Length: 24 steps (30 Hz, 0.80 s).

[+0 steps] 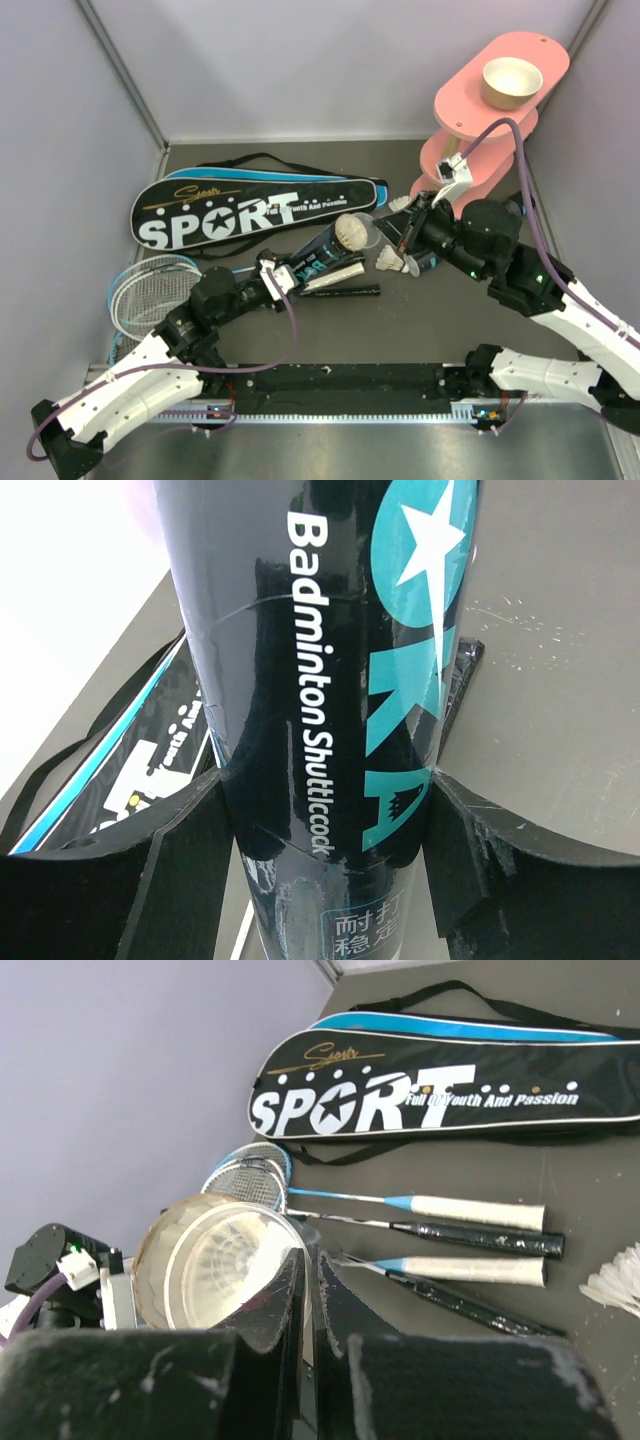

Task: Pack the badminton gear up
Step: Close the lid on the shuttle tube.

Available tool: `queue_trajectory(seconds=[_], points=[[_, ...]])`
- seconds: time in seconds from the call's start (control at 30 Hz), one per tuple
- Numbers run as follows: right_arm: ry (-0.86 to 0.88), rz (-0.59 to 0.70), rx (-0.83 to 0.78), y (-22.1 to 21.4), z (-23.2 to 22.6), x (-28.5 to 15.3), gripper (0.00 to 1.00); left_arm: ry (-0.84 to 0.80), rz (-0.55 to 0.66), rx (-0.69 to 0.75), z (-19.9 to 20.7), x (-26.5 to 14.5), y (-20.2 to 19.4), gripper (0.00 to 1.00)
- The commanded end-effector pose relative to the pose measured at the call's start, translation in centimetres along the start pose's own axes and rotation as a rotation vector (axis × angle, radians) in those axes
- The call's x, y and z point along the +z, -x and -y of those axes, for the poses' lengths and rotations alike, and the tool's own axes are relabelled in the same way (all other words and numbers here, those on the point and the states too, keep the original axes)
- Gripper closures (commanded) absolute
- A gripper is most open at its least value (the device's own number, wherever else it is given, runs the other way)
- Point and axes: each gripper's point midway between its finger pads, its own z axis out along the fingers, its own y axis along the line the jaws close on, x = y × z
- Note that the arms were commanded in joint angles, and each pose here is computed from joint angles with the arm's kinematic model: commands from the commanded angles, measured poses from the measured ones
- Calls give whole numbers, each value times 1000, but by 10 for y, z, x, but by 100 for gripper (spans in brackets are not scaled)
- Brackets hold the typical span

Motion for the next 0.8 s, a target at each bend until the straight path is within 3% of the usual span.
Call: queue_trajectory(seconds=[0.0, 0.77], points=[[78, 88, -4, 27, -25, 4, 100, 49, 139, 13, -16, -1, 42, 100], [149, 30, 9, 15, -41, 14, 100, 53, 145, 14, -17, -3, 43, 100]])
